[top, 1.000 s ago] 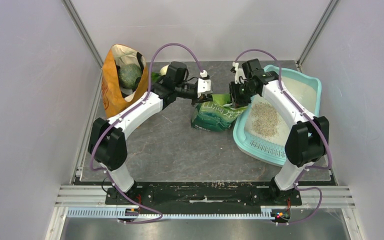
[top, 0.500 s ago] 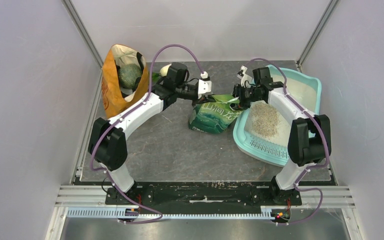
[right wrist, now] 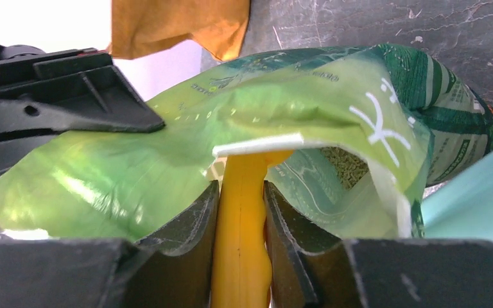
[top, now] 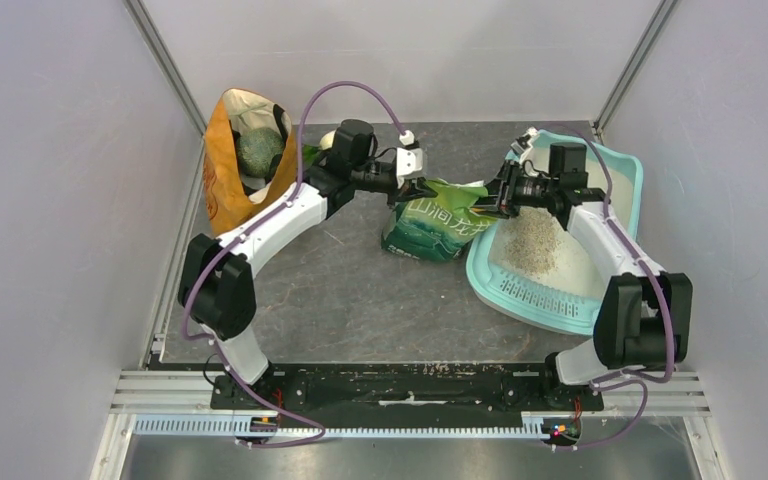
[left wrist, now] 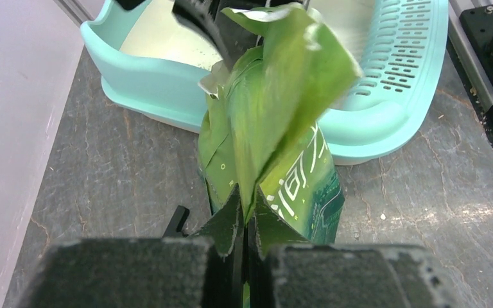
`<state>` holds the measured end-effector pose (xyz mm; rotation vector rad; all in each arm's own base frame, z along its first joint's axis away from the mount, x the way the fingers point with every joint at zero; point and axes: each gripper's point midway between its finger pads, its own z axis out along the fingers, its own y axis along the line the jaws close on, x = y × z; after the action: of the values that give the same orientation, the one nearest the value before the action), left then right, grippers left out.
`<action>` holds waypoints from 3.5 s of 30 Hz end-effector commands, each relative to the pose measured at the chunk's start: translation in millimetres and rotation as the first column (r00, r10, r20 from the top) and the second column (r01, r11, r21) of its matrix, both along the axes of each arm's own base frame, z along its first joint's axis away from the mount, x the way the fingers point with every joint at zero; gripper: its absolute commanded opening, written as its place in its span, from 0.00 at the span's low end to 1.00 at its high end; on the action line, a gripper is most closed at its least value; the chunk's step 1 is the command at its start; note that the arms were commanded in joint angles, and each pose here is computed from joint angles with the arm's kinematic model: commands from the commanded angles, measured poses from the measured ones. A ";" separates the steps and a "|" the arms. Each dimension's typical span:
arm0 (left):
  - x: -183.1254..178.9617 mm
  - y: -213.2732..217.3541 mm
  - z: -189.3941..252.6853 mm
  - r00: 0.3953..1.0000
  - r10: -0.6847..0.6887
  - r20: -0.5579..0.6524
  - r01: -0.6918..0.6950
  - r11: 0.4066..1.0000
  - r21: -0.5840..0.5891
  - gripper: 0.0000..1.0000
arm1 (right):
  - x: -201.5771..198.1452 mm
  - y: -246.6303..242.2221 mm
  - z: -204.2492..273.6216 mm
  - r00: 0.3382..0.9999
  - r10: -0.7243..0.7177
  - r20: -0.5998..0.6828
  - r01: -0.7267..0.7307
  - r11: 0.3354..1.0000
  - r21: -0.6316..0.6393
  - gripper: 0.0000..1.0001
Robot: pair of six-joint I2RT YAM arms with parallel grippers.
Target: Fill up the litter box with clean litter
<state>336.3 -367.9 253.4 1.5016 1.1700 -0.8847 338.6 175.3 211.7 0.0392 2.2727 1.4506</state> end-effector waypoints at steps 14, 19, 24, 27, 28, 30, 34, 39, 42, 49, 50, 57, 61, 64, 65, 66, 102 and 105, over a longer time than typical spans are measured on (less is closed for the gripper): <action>29.4 -23.7 67.5 0.999 -0.017 0.039 0.023 0.986 -0.163 0.02 | -28.7 -81.5 37.7 0.982 -0.184 0.034 0.178 0.976 0.127 0.00; 31.2 -26.3 67.5 0.999 -0.020 0.035 0.025 0.986 -0.165 0.02 | -33.9 -99.0 38.3 0.970 -0.243 0.020 0.238 0.961 0.140 0.00; 32.8 -26.8 66.0 1.000 -0.015 0.027 0.019 0.986 -0.164 0.02 | -40.9 -109.4 37.5 0.961 -0.277 0.007 0.273 0.950 0.151 0.00; 33.3 -27.0 65.7 1.000 -0.012 0.019 0.015 0.986 -0.164 0.02 | -44.1 -116.2 38.7 0.955 -0.296 0.002 0.292 0.943 0.161 0.00; 33.1 -27.0 65.8 1.000 -0.012 0.018 0.015 0.986 -0.164 0.02 | -44.7 -118.4 40.1 0.953 -0.302 0.006 0.297 0.941 0.162 0.00; 33.3 -26.9 65.0 1.000 -0.011 0.017 0.014 0.987 -0.163 0.02 | -46.7 -123.4 43.2 0.949 -0.315 0.008 0.309 0.936 0.169 0.00; 33.9 -26.9 63.3 1.000 -0.010 0.018 0.012 0.987 -0.160 0.02 | -50.4 -133.6 51.2 0.942 -0.336 0.010 0.329 0.926 0.184 0.00; 34.4 -27.1 61.3 1.000 -0.010 0.016 0.012 0.988 -0.157 0.02 | -56.3 -145.2 57.9 0.932 -0.363 0.009 0.355 0.914 0.197 0.00; 34.6 -27.0 59.7 1.000 -0.008 0.012 0.010 0.988 -0.153 0.02 | -59.7 -153.6 61.2 0.923 -0.384 0.003 0.375 0.903 0.210 0.00; 34.8 -27.8 59.3 1.000 -0.009 0.012 0.010 0.988 -0.153 0.02 | -67.8 -168.7 65.9 0.910 -0.415 -0.001 0.405 0.888 0.217 0.00; 34.8 -27.8 59.9 1.000 -0.009 0.015 0.011 0.988 -0.153 0.02 | -69.3 -170.3 67.0 0.908 -0.418 -0.004 0.408 0.885 0.222 0.00; 35.2 -28.2 59.7 1.000 -0.010 0.015 0.013 0.988 -0.152 0.02 | -77.1 -188.1 73.7 0.888 -0.460 -0.010 0.448 0.859 0.247 0.00; 35.7 -28.4 61.3 1.000 -0.009 0.018 0.012 0.988 -0.154 0.02 | -82.7 -197.6 75.5 0.875 -0.484 -0.008 0.472 0.848 0.243 0.00; 35.7 -28.4 61.8 1.000 -0.009 0.019 0.012 0.988 -0.154 0.02 | -85.1 -207.3 75.1 0.858 -0.513 -0.016 0.501 0.830 0.244 0.00; 35.6 -28.3 62.0 1.000 -0.009 0.020 0.012 0.988 -0.154 0.02 | -85.5 -211.2 75.0 0.851 -0.525 -0.012 0.512 0.825 0.237 0.00; 35.2 -28.7 62.3 1.000 -0.011 0.020 0.014 0.988 -0.155 0.02 | -86.3 -215.2 75.0 0.843 -0.537 -0.012 0.525 0.819 0.232 0.00; 33.8 -28.8 67.4 0.999 -0.003 0.035 0.008 0.986 -0.166 0.02 | -6.2 -309.8 32.0 0.805 -0.439 0.399 0.564 0.353 -0.747 0.00; 32.2 -27.8 65.3 0.999 -0.005 0.037 0.011 0.987 -0.161 0.02 | -11.1 -303.0 44.2 0.854 -0.337 0.396 0.504 0.351 -0.789 0.00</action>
<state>367.4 -390.2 254.4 1.4007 1.2663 -1.0103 336.3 -119.2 228.7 0.3918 2.3003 0.0522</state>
